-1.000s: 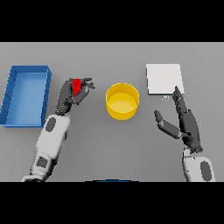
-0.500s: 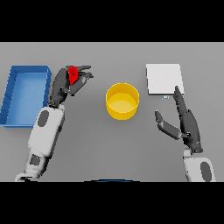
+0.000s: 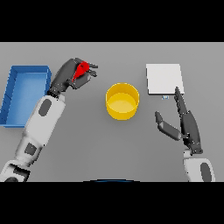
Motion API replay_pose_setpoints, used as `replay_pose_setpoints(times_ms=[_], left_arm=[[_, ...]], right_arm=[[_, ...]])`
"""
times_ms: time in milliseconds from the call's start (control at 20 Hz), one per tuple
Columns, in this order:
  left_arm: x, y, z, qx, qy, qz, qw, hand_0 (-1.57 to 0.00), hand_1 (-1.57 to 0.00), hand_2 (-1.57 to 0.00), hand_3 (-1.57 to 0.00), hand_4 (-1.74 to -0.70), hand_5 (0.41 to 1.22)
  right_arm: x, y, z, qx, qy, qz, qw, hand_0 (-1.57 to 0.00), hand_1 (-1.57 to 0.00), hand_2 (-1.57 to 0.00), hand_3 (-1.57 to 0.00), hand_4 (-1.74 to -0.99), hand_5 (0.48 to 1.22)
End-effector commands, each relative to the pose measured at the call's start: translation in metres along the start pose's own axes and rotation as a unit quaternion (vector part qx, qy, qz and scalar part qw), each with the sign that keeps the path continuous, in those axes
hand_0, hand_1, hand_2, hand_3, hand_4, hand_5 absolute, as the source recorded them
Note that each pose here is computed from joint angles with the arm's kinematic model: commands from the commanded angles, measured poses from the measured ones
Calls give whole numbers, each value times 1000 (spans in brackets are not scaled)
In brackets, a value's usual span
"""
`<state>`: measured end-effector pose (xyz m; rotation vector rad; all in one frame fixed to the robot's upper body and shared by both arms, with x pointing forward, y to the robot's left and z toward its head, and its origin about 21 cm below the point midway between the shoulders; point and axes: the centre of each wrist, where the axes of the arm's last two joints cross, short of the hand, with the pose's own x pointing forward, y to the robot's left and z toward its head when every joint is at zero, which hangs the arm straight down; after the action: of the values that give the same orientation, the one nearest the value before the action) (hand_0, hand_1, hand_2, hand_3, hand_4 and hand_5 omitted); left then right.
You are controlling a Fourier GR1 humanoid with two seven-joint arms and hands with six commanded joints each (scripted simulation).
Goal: Pick up the red beaker and tilt it to pour out 1 green nut into yellow bowl. Pick up the yellow bowl and place it on the metallic measuring scale.
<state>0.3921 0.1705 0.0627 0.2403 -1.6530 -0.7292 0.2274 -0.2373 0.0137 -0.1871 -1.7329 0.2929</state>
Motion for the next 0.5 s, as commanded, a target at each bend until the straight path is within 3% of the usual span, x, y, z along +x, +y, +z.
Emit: replay_pose_setpoints(times_ms=[0, 250, 450], left_arm=[[5, -2, -2, -15, 0, -35, 999, -1568, -1568, -1568, -1567, -1737, 1125], [36, -13, -16, -81, -9, -188, 979, -1570, -1570, -1570, -1570, -1740, 1147], [58, -24, -27, -124, -17, -336, 934, -1571, -1571, -1571, -1570, -1741, 1191]], right_arm=[[1, -1, 1, 3, 0, -1, 1000, 1, 1, 1, 1, -1186, 660], [5, 1, 0, 9, 3, -12, 1000, 1, 1, 1, 1, -1182, 668], [5, 2, 0, 5, 12, -17, 1000, 1, 1, 1, 1, -1182, 674]])
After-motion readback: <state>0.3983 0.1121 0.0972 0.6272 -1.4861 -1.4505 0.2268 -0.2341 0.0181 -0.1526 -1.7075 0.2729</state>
